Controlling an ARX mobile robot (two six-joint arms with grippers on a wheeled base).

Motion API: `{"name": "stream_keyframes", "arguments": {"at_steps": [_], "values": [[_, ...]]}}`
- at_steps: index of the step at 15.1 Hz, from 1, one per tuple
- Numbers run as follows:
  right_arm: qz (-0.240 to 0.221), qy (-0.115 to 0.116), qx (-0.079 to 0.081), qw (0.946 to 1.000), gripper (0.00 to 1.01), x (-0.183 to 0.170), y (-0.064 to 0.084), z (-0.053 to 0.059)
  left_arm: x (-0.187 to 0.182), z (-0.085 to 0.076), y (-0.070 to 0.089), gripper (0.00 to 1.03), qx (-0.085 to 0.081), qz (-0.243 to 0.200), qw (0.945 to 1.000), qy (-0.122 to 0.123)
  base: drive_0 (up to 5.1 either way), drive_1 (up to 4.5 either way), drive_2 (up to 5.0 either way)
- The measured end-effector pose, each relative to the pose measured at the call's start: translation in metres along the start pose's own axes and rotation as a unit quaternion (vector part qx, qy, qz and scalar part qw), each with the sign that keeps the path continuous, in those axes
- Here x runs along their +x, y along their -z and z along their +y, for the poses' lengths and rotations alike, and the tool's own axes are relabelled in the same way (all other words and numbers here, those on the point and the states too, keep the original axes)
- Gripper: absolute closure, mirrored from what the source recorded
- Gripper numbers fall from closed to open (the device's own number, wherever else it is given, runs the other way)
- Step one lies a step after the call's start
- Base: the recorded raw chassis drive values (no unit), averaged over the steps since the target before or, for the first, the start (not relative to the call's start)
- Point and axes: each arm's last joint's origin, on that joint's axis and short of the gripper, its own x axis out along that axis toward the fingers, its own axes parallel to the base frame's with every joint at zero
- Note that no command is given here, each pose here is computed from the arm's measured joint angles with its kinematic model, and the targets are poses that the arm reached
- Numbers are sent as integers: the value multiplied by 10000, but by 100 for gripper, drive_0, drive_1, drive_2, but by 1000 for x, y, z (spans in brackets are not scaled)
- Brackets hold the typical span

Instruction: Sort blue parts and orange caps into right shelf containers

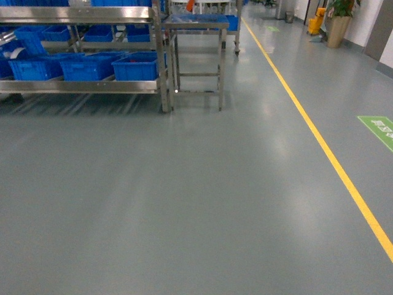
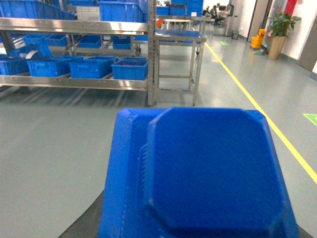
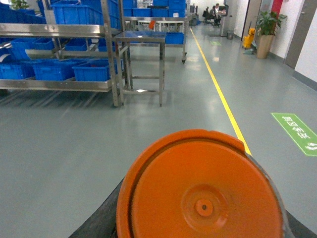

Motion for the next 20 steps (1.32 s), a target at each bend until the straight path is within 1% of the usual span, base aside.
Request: {"name": "stream_keyframes", "arguments": {"at_steps": [15,20], "values": [[-29,0,0,10000,57,0,-1,0,0,0,-1,61,0,-38,10000,-2,2,430,-427],[-10,0,0,10000,57,0,0,0,0,0,0,61,0,15,10000,-2,4,433,-425]]}}
